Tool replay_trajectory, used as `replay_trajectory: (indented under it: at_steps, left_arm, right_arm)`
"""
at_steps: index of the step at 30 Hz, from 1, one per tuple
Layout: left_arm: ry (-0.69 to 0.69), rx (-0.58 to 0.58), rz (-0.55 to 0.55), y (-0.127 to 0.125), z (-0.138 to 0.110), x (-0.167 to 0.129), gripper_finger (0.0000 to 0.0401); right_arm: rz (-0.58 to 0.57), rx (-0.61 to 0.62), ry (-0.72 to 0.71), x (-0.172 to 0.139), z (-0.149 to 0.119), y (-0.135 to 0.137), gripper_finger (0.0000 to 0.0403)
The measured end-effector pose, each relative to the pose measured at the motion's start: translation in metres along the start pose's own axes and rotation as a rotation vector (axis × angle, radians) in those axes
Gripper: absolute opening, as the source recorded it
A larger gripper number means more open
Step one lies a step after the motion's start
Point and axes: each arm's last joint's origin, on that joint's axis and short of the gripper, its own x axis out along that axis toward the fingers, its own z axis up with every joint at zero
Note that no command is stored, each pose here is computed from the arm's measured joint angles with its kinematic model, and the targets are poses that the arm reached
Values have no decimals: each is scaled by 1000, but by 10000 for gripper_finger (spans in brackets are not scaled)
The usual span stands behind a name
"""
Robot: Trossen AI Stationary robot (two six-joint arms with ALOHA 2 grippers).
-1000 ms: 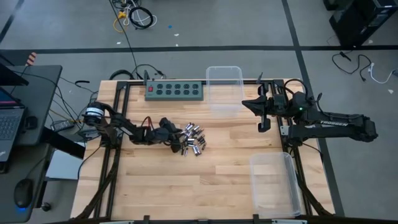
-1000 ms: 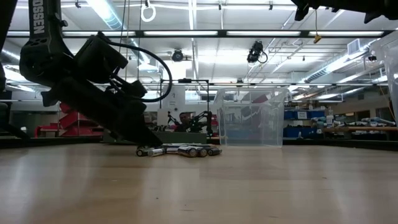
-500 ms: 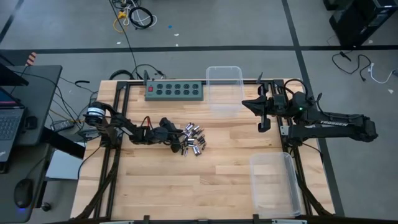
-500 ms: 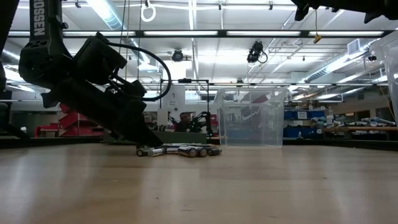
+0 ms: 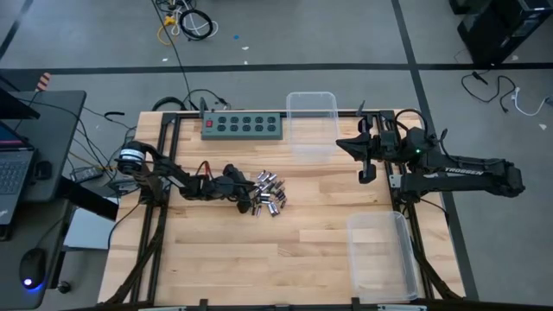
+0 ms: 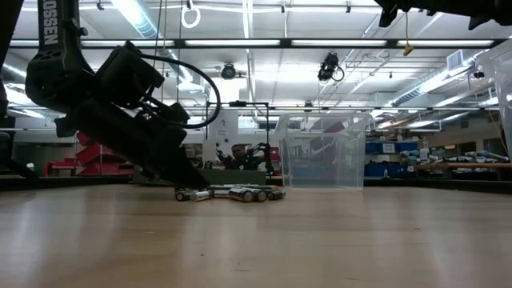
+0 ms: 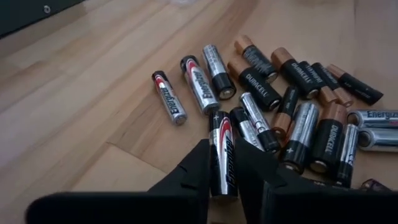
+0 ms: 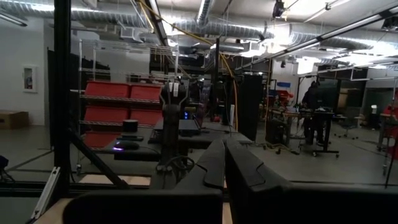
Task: Sort batteries
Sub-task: Put the silver battery into the top transparent bin
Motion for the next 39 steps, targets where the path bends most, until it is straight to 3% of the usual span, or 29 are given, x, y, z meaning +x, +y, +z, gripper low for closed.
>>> replay_trajectory:
  at_steps: [7,13,29,39]
  left_arm:
    - [11,56,13,1,-1,0,159]
    - [37,63,33,4,-3,1,176]
    - [74,144,-3,4,-5,1,126]
    - [79,159,-1,4,-6,1,56]
  right_arm:
    - [0,1,0,0,0,0,3]
    - [0,1,0,0,0,0,3]
    - [1,2,6,0,-1,0,3]
    - [1,4,13,0,-1,0,3]
